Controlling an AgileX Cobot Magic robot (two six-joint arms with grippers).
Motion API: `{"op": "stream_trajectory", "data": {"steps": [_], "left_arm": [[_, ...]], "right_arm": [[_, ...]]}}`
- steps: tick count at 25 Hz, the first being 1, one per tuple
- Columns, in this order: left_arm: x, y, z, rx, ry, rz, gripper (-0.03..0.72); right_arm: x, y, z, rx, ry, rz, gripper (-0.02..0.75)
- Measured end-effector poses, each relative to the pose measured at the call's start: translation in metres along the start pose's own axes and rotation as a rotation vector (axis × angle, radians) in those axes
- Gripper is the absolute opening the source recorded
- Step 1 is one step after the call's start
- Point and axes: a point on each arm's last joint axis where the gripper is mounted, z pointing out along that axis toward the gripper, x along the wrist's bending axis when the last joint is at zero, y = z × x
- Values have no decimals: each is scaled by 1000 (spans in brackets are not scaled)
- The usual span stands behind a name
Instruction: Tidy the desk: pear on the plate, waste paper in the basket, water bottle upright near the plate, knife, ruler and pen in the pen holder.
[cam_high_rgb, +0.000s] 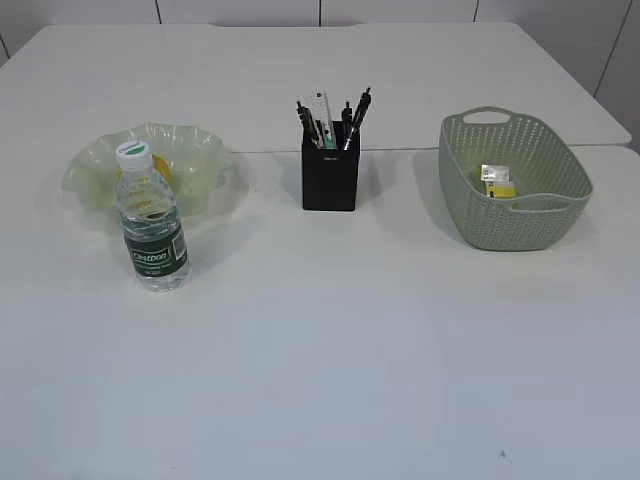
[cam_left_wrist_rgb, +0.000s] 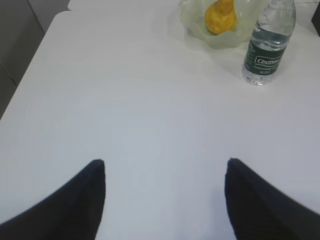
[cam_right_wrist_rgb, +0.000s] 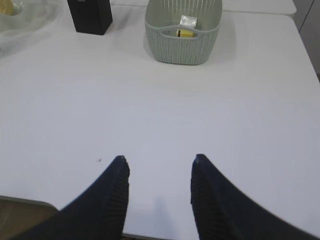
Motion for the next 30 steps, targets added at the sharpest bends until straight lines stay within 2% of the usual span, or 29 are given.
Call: {"op": "stream_trajectory", "data": {"steps": [4,27,30], "left_arm": [[0,0,0,0,0,0,527],[0,0,0,0,0,0,527],[0,0,0,0,0,0,527]], "right_arm": [[1,-8,11,45,9,7,311],[2,-10,13,27,18,6,305],[2,-11,12,24,-5,20,305]]}}
